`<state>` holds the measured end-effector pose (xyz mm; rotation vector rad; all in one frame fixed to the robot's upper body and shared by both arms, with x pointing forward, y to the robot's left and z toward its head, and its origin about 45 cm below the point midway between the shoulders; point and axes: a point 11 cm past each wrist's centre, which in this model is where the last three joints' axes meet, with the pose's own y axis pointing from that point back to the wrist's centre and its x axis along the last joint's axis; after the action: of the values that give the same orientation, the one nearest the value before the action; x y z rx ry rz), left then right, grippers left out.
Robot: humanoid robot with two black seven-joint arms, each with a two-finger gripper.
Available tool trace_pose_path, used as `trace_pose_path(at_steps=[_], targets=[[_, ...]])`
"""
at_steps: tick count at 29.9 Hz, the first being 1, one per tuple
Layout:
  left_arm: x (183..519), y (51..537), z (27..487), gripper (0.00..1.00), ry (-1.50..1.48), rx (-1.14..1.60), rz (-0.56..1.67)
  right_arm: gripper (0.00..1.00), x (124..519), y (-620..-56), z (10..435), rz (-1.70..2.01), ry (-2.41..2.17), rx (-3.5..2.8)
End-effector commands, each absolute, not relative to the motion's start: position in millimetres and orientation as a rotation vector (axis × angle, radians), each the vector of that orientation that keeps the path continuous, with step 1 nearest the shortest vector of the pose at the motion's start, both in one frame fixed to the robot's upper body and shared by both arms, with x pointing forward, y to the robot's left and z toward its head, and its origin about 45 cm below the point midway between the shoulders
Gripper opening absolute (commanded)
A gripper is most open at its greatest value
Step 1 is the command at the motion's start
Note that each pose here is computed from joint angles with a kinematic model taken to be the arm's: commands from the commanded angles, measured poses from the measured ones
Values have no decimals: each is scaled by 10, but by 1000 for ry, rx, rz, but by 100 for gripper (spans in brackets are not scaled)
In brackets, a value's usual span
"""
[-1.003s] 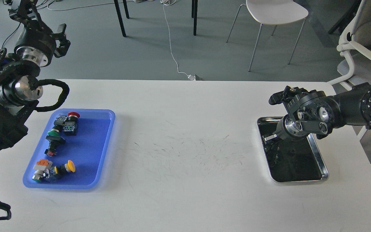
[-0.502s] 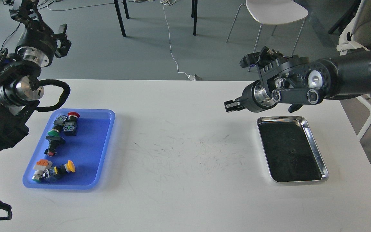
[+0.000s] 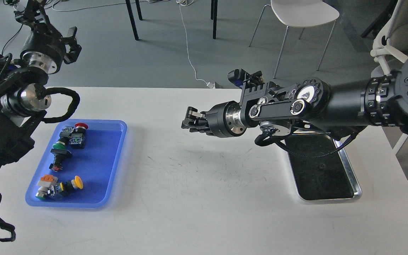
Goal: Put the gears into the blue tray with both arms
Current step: 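Carry the black part toward the table center and release it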
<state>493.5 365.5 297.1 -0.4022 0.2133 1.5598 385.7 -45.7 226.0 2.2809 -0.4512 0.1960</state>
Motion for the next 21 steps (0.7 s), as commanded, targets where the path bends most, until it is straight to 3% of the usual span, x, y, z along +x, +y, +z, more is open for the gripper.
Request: trace_pose_path(at_steps=[1,21], targets=[[4936,3653,2972,98,213,-402,1559,2,3750,-466,2062,96,-455,2302],[4933,3688,2993,98,209,-406,1565,7,3418,-373,1529,-263,-501,2404]])
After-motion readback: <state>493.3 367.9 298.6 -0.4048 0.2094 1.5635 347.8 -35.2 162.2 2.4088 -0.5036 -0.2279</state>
